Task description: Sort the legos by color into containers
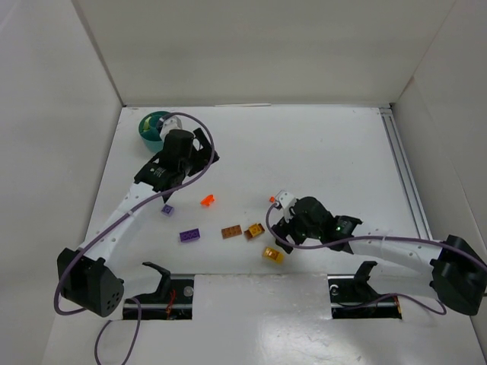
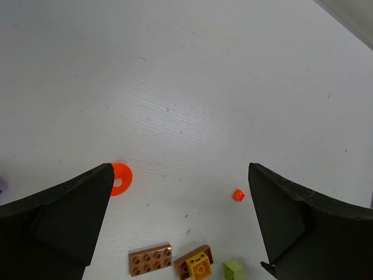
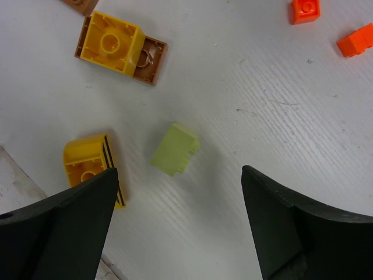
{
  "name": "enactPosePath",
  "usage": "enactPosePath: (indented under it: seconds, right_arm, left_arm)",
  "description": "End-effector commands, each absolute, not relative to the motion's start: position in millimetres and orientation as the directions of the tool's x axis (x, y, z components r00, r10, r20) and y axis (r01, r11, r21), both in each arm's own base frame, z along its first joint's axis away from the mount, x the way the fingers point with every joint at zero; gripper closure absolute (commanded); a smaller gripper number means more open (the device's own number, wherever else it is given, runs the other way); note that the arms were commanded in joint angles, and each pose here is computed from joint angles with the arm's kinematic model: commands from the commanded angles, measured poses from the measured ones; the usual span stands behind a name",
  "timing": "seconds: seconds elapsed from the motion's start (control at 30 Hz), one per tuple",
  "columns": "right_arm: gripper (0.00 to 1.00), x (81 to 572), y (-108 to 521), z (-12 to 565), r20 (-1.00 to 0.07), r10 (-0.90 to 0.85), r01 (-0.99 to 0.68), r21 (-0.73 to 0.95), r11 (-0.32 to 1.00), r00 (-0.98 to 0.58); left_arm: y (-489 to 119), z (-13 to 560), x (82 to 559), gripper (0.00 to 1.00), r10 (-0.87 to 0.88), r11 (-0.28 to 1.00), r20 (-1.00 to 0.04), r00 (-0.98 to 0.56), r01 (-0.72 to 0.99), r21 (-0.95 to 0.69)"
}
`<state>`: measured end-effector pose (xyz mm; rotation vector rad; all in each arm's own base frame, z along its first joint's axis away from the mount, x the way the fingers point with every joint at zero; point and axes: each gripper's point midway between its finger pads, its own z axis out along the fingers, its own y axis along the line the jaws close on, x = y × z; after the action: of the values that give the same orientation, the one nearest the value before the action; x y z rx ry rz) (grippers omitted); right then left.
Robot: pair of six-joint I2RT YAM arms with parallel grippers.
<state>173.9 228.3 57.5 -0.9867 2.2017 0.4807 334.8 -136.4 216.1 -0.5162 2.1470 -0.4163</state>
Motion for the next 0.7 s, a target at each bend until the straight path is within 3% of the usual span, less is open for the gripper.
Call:
enactPosePath:
  seconds: [0.0, 0.1, 0.2, 0.33, 0.43, 0.67]
  right_arm:
    - [0.10, 175.5, 250.0, 73.3, -0.766, -0.464, -0.789, 0.092, 0.607, -0.446]
    - [0.22, 175.0, 250.1, 61.6, -0.741, -0.480, -0.779, 0.090, 0.621, -0.469]
    - [0.44, 176.4, 246.3, 49.8, -0.712, -0.485, -0.752, 0.090, 0.653, -0.507]
    - [0.49, 176.5, 246.5, 41.9, -0.691, -0.503, -0.750, 0.088, 0.655, -0.520]
    - [0.66, 175.8, 245.6, 37.6, -0.680, -0.511, -0.750, 0.087, 0.656, -0.526]
    - [0.87, 184.6, 250.0, 60.0, -0.759, -0.515, -0.801, 0.015, 0.598, -0.399]
  left_arm:
    - [-131.8, 229.6, 332.4, 0.00, -0.521, 0.847, -0.690, -0.503, -0.210, -0.488]
    - [-130.1, 229.2, 328.7, 0.00, -0.519, 0.849, -0.687, -0.508, -0.214, -0.483]
    - [-127.2, 231.8, 326.1, 0.00, -0.523, 0.848, -0.693, -0.496, -0.215, -0.485]
    - [-125.0, 230.8, 322.0, 0.00, -0.510, 0.855, -0.696, -0.505, -0.214, -0.472]
    - [-128.2, 230.1, 317.8, 0.00, -0.511, 0.852, -0.688, -0.515, -0.195, -0.487]
    - [-148.4, 222.7, 306.5, 0.00, -0.438, 0.861, -0.683, -0.584, -0.054, -0.506]
